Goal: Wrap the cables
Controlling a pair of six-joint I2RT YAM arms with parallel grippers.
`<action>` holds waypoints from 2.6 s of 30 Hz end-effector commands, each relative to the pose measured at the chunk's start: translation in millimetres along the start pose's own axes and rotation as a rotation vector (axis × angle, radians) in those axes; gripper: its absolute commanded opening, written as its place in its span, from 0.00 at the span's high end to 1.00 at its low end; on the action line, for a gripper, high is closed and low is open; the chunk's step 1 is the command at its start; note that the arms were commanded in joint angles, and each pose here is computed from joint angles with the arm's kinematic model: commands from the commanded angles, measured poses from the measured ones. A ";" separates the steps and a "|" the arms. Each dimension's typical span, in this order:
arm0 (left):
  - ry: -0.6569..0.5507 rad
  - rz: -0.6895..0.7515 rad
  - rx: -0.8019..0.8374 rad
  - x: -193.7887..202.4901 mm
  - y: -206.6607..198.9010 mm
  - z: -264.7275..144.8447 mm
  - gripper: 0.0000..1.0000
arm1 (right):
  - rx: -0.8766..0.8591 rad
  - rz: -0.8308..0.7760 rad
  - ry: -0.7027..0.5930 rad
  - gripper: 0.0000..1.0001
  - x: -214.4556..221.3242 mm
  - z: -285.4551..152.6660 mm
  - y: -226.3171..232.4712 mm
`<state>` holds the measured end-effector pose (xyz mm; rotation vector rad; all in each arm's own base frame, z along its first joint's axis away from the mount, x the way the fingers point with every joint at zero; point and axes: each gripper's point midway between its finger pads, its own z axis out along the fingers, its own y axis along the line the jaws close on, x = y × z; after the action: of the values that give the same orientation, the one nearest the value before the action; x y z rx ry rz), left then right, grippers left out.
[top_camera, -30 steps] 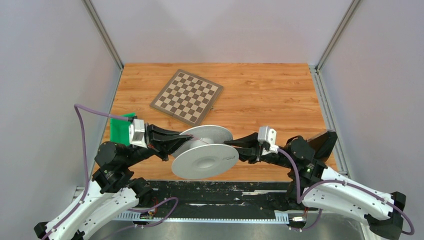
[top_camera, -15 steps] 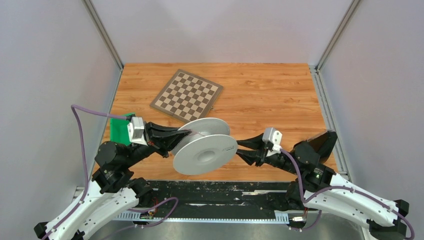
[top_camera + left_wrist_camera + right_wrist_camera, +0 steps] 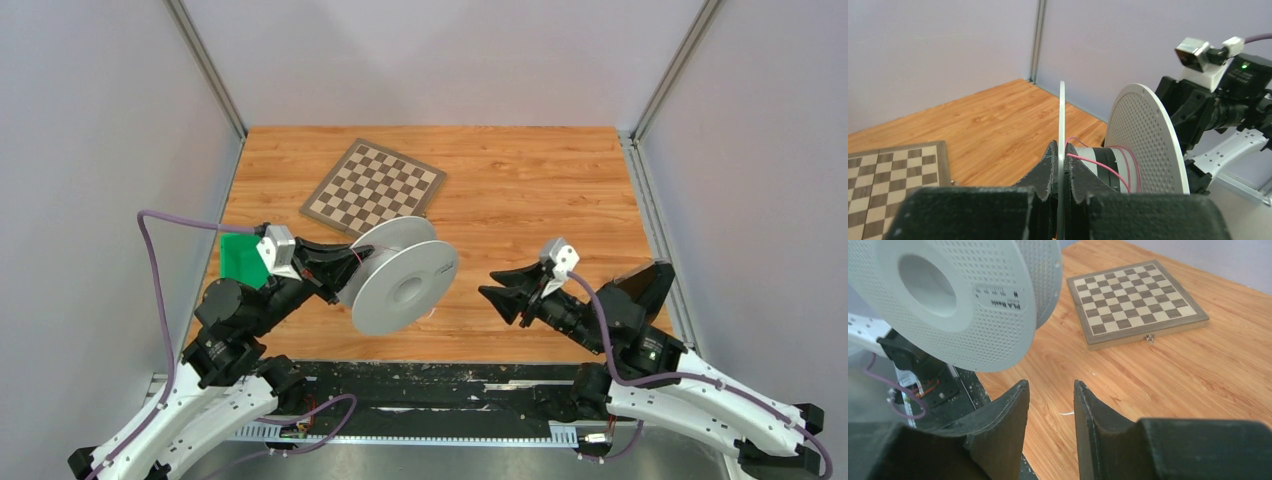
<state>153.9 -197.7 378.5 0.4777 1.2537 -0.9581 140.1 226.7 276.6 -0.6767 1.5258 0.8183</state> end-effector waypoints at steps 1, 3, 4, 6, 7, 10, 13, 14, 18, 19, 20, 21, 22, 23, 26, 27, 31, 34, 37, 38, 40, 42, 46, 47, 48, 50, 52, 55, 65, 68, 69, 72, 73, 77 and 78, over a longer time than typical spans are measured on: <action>-0.133 0.003 -0.044 -47.1 0.7 -5.5 1.00 | 0.038 0.123 -0.113 0.61 -44.8 -16.3 -2.2; -0.123 0.013 -0.049 -44.5 2.0 -6.0 1.00 | 0.015 0.134 -0.145 0.60 -56.9 -19.8 1.8; -0.110 0.025 -0.051 -41.2 3.1 -6.2 1.00 | 0.004 0.132 -0.159 0.60 -63.6 -20.8 3.9; -0.081 0.046 -0.047 -34.6 3.7 -6.2 1.00 | -0.007 0.109 -0.182 0.59 -76.0 -21.7 5.9; -0.072 0.052 -0.041 -33.9 2.9 -5.0 1.00 | -0.009 0.093 -0.188 0.59 -80.4 -19.9 6.4; 0.009 0.079 -0.023 -22.2 1.1 -4.3 1.00 | -0.049 0.022 -0.196 0.58 -93.6 -7.8 15.0; 0.086 0.107 0.035 -9.3 -6.7 -5.4 1.00 | -0.079 -0.049 -0.177 0.58 -115.3 12.4 24.6; 0.107 0.127 0.084 -6.1 -13.9 -5.6 1.00 | -0.097 -0.076 -0.157 0.57 -117.6 22.9 29.4; 0.176 0.133 0.073 3.0 -10.5 -4.7 1.00 | -0.133 -0.101 -0.129 0.54 -127.8 41.5 39.6; 0.194 0.120 0.055 5.8 -7.8 -4.7 1.00 | -0.137 -0.093 -0.123 0.54 -127.4 44.5 41.1; 0.192 0.116 0.027 1.4 -4.0 -2.6 1.00 | -0.136 -0.084 -0.110 0.54 -123.9 48.4 41.4; 0.209 0.102 0.009 3.9 -1.2 -1.7 1.00 | -0.131 -0.082 -0.098 0.55 -119.9 51.3 40.6; 0.203 0.099 -0.013 -0.5 1.6 -1.1 1.00 | -0.125 -0.052 -0.083 0.55 -114.2 53.3 40.5; 0.210 0.089 -0.023 0.4 2.8 -0.3 1.00 | -0.126 -0.044 -0.071 0.55 -108.3 54.1 40.5; 0.199 0.066 -0.063 -5.5 7.0 -0.8 1.00 | -0.137 -0.025 -0.071 0.53 -95.4 48.0 40.6; 0.188 0.053 -0.082 -9.6 8.7 -1.6 1.00 | -0.139 -0.018 -0.087 0.53 -92.6 44.2 40.1; 0.162 0.038 -0.091 -22.9 5.7 -7.1 1.00 | -0.115 -0.036 -0.142 0.52 -69.1 30.9 29.4; 0.143 0.022 -0.098 -33.2 3.6 -10.4 1.00 | -0.118 -0.057 -0.171 0.53 -53.1 26.6 26.1; 0.100 -0.015 -0.140 -48.4 6.2 -11.8 1.00 | -0.215 -0.069 -0.195 0.53 -27.9 25.3 39.9; 0.092 -0.039 -0.154 -50.8 7.4 -10.7 1.00 | -0.231 -0.112 -0.205 0.54 -18.1 27.2 40.7; 0.073 -0.067 -0.204 -57.0 14.2 -9.3 1.00 | -0.255 -0.195 -0.223 0.54 -3.8 32.9 42.3; 0.061 -0.082 -0.268 -61.6 24.0 -8.3 1.00 | -0.272 -0.277 -0.215 0.54 8.2 41.1 44.9; 0.041 -0.077 -0.380 -67.0 42.7 -11.4 1.00 | -0.328 -0.462 -0.164 0.53 31.8 51.4 62.1; 0.038 -0.077 -0.390 -67.0 44.5 -12.1 1.00 | -0.358 -0.520 -0.158 0.52 39.7 50.9 69.9; 0.033 -0.076 -0.409 -67.3 47.9 -13.1 1.00 | -0.390 -0.590 -0.156 0.51 48.1 49.9 78.2; 0.023 -0.082 -0.441 -68.2 52.9 -14.7 1.00 | -0.421 -0.730 -0.148 0.48 64.4 50.6 88.5; 0.012 -0.084 -0.468 -70.7 57.1 -15.8 1.00 | -0.382 -0.887 -0.122 0.48 76.7 58.1 84.4; 0.008 -0.086 -0.503 -72.0 62.7 -16.2 1.00 | -0.333 -1.056 -0.045 0.47 91.9 73.4 73.6; 0.017 -0.091 -0.541 -77.4 67.4 -13.3 1.00 | -0.371 -1.369 0.121 0.44 129.6 118.2 73.0; 0.029 -0.098 -0.555 -73.8 69.4 -14.4 1.00 | -0.412 -1.394 0.124 0.45 143.6 128.0 81.1; 0.033 -0.100 -0.556 -72.7 69.6 -13.9 1.00 | -0.412 -1.406 0.115 0.45 145.4 130.9 82.5; 0.044 -0.105 -0.557 -71.0 69.4 -12.5 1.00 | -0.391 -1.453 0.091 0.45 147.4 138.8 83.6; 0.046 -0.106 -0.557 -71.8 69.4 -11.2 1.00 | -0.392 -1.464 0.088 0.44 147.8 141.2 84.8; 0.055 -0.115 -0.549 -71.7 67.8 -6.9 1.00 | -0.378 -1.521 0.095 0.43 152.7 153.0 81.3; 0.058 -0.119 -0.549 -71.1 67.6 -6.3 1.00 | -0.366 -1.536 0.098 0.43 154.4 156.3 78.1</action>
<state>207.2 -133.5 385.8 0.0821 1.6610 -0.5634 136.6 383.0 95.5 -1.9051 0.6112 -0.0917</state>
